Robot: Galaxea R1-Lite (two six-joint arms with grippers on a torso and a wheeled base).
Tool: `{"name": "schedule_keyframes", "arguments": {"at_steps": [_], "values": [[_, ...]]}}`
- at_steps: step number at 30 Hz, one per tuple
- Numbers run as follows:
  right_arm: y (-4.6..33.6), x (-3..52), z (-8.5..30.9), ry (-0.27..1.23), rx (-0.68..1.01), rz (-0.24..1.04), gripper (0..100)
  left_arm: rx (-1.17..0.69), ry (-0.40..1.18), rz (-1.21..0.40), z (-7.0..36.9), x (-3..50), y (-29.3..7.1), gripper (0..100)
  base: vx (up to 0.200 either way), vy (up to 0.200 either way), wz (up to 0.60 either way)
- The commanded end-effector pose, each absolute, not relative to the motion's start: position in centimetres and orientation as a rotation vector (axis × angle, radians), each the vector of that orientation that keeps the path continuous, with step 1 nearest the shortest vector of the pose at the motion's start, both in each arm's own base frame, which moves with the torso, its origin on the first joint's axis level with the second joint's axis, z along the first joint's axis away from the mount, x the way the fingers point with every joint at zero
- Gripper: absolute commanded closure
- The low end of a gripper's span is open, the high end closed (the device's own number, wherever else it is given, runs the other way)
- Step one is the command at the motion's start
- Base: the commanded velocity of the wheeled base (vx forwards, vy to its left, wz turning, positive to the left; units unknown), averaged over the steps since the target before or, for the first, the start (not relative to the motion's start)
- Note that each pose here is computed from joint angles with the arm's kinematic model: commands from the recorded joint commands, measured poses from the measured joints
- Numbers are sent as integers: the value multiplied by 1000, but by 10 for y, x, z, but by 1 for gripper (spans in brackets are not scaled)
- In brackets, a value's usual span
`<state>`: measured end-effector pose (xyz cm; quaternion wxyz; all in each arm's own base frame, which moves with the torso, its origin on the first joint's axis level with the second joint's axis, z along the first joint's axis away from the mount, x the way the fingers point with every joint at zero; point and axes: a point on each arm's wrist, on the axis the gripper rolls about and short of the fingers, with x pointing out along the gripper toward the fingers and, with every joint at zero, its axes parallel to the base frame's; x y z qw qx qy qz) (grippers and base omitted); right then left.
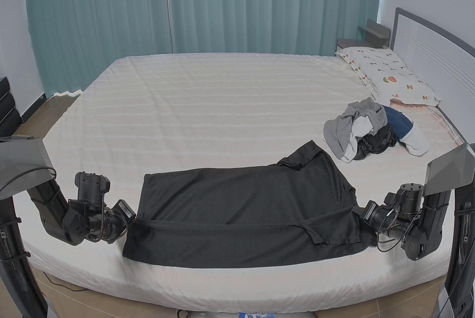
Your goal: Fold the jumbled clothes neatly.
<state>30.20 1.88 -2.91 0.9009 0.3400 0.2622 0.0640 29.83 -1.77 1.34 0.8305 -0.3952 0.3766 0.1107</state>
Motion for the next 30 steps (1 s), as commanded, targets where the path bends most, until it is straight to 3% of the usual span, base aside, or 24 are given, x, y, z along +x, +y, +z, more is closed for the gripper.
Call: {"name": "schedule_keyframes", "arguments": {"at_steps": [1, 18, 30], "values": [[19, 297, -14, 510, 703, 146, 100, -844, 742, 190, 39, 285, -19, 100, 0, 0, 0], [15, 247, 41, 464, 714, 242, 100, -745, 738, 139, 75, 258, -18, 100, 0, 0, 0], [11, 217, 59, 454, 696, 308, 100, -644, 759, 106, 86, 237, -16, 100, 0, 0, 0]]}}
